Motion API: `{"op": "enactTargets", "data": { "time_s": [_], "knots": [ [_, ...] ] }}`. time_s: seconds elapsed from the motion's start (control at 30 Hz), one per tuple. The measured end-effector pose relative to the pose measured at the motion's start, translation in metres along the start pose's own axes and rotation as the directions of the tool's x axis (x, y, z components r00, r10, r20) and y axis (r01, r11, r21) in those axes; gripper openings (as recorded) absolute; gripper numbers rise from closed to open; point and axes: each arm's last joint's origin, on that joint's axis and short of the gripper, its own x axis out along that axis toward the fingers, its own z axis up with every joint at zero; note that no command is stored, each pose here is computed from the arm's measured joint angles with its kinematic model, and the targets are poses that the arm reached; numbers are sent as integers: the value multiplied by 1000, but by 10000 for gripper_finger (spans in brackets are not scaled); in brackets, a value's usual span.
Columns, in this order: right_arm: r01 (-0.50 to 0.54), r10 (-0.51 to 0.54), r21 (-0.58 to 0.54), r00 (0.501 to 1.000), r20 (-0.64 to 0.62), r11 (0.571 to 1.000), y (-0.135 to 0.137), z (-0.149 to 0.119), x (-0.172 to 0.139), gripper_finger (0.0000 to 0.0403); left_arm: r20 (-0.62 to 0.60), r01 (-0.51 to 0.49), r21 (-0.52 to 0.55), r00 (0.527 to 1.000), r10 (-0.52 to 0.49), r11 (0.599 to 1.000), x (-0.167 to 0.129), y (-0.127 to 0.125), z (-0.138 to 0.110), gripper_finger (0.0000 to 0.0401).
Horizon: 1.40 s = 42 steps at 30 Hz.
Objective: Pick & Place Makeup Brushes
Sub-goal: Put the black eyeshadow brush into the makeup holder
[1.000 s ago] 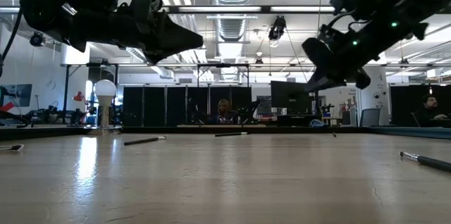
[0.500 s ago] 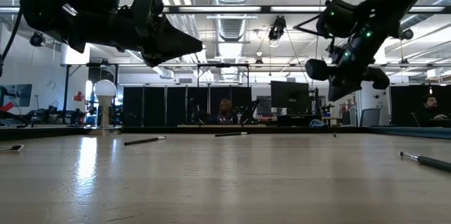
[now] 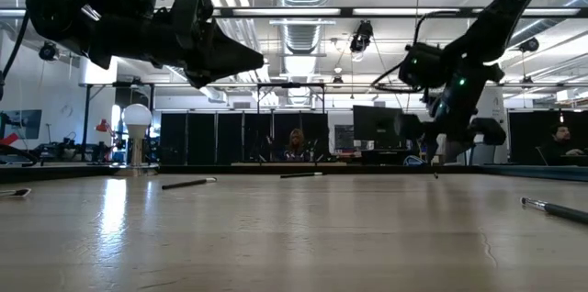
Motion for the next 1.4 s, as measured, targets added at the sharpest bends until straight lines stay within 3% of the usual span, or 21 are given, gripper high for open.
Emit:
{"op": "enactTargets", "data": {
  "time_s": [0.33,0.63,0.77,0.93,1.17,1.4],
  "knots": [
    [69,-71,-70,997,-25,995,11,-13,26,112,-7,0,-1,1000,0,1000,0,0,-1,71],
    [-18,-25,-267,987,-158,964,12,-16,8,29,-14,-1,0,1000,1,1000,0,0,-1,71],
    [-130,37,-360,966,-255,924,13,-21,-11,14,-14,-1,0,1000,1,1000,0,0,-1,71],
    [-332,157,-409,901,-404,850,19,-35,-38,14,-14,-1,0,1000,1,1000,0,0,-1,71],
    [-428,178,-507,866,-467,748,28,-67,-61,13,-15,-1,0,1000,1,1000,0,0,-2,71],
    [-468,191,-544,851,-488,696,38,-71,-68,13,-16,-1,0,1000,1,1000,0,0,-2,71]
  ]
}}
